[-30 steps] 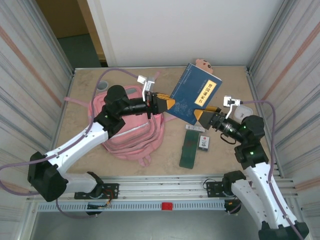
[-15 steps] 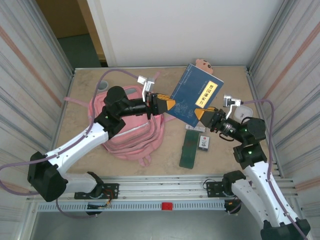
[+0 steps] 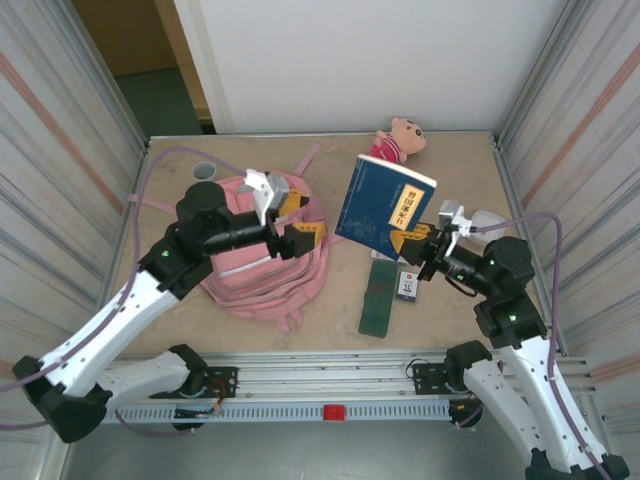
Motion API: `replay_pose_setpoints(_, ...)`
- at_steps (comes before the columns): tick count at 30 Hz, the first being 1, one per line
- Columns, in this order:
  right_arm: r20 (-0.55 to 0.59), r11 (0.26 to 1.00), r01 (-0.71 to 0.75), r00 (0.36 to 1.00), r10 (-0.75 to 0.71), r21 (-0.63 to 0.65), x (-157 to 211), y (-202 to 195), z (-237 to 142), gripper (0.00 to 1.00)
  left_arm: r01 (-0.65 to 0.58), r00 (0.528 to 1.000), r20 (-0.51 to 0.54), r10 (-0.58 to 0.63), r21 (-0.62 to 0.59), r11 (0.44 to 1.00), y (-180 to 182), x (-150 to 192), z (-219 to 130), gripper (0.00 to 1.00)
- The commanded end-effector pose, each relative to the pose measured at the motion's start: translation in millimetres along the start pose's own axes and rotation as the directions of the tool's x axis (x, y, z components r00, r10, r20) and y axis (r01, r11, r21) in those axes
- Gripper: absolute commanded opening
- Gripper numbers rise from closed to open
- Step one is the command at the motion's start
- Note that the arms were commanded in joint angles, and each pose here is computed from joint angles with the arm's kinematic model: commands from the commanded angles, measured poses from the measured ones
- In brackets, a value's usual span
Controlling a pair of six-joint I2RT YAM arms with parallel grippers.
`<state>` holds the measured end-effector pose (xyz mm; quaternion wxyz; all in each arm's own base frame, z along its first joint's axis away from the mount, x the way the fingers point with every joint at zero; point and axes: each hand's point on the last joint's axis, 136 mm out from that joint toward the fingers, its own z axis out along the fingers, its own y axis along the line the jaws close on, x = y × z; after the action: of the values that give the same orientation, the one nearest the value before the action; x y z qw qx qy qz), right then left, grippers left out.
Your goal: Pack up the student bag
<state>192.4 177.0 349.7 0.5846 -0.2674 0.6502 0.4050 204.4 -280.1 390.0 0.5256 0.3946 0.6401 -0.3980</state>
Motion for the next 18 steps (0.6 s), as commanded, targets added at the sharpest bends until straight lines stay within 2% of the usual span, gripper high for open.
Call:
replay_pose_setpoints(1,-0.13,0.96,0.28,0.951,-0.279,-0.011,27,-6,6,0.0,-0.355,0.921,-0.183,0.344,-0.032,0.934,-7,24,-30,0.91)
replay_pose_setpoints(5,-0.243,0.895,0.443,0.864,-0.441,-0.05,49,-7,14,0.0,-0.549,0.792,-0.313,0.524,0.008,0.835,-10,48,-44,0.95)
replay_pose_setpoints(8,-0.343,0.825,0.556,0.76,-0.552,-0.096,71,-8,19,0.0,-0.605,0.717,-0.396,0.574,0.056,0.794,-9,67,-47,0.96)
replay_pose_setpoints(10,-0.392,0.78,0.611,0.689,-0.609,-0.138,84,-6,22,0.0,-0.618,0.682,-0.452,0.575,0.064,0.784,-3,78,-46,0.97)
replay_pose_setpoints(14,-0.431,0.71,0.667,0.586,-0.686,-0.223,101,5,33,0.0,-0.599,0.658,-0.511,0.553,0.091,0.796,3,98,-36,0.97)
replay_pose_setpoints(17,-0.43,0.699,0.659,0.565,-0.704,-0.277,107,15,41,0.0,-0.562,0.656,-0.519,0.548,0.147,0.814,-3,114,-25,0.96)
replay_pose_setpoints(18,-0.423,0.698,0.654,0.567,-0.707,-0.291,107,19,43,0.0,-0.552,0.658,-0.521,0.543,0.156,0.819,-3,119,-22,0.92)
